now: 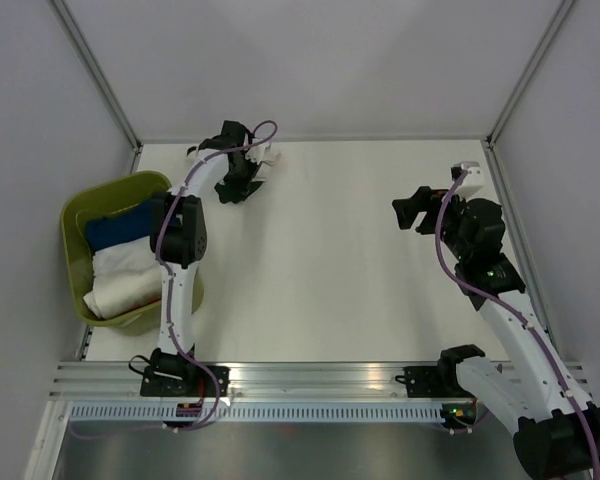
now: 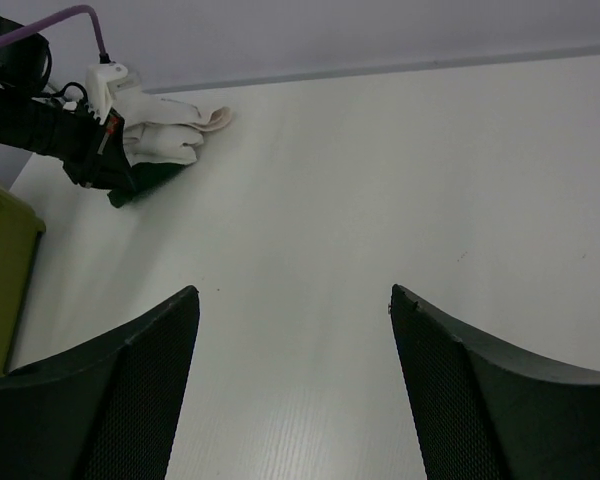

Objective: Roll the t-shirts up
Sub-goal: Grab a tshirt with the left arm, then move the tshirt to the center of the board

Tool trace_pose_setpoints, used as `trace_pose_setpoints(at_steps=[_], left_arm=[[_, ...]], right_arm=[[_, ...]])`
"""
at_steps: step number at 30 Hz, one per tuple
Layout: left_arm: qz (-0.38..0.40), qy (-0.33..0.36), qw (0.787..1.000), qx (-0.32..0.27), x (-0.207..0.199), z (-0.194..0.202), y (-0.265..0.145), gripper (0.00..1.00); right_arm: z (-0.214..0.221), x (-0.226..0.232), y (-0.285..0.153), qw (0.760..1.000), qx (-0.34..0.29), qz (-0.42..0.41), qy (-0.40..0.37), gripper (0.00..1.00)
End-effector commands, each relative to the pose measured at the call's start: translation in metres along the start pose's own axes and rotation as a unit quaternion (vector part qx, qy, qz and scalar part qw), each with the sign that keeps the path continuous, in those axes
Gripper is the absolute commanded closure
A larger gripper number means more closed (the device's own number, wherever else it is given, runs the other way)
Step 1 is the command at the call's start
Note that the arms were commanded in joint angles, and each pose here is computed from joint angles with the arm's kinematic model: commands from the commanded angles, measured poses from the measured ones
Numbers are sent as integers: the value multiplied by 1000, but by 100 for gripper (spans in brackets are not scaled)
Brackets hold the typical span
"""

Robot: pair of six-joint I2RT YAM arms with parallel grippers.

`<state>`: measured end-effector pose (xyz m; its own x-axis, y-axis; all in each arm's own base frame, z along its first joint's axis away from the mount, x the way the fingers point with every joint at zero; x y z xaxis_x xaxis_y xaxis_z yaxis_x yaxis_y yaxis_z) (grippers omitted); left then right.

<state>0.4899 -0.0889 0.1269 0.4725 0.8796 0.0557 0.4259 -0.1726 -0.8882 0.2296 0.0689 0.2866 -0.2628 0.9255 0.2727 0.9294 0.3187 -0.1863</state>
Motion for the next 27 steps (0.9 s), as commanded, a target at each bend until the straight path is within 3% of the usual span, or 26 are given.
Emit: trace_pose_setpoints(at_steps=[1,6,9,11,14,18,23,27], left_arm=[[100,40,987,-121,-45,-40,-113,98],[175,130,934,-283,-91,-56,-253,98],[211,172,899,-344,-111,-56,-310,98],[278,192,867,-367,-126,-53,-345,98],[324,179,847,-383,-135,-50,-372,98],[326,136,863,-361,-134,-53,-358,98],[378,78,878,-283,-141,-41,-307,98],[394,82,884,-238,-161,-24,-261,98]], right_arm=[[-16,3,-10,1000,-29,8,-9,18],[-24,6,-17,1000,-29,5,-10,18],[-33,9,-20,999,-41,0,-11,18],[-40,12,-23,999,-53,-6,-10,18],[-49,16,-26,998,-67,-14,-7,18],[-53,18,-29,998,-66,-21,-2,18],[-50,19,-37,998,-50,-22,-5,19],[-40,17,-37,999,-39,-19,1,21]])
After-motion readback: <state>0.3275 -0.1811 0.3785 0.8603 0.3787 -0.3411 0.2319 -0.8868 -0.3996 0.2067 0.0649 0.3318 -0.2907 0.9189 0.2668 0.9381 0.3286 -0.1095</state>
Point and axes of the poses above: each gripper's point midway between its finger pads, its own y axis out along the fingers, its own x axis along the line the jaws close on, z = x × y, the point moved 10 cm from there along -y, back along the fingers, and after that the axes turned 3 degrees about -y, right-handed, at the moved point
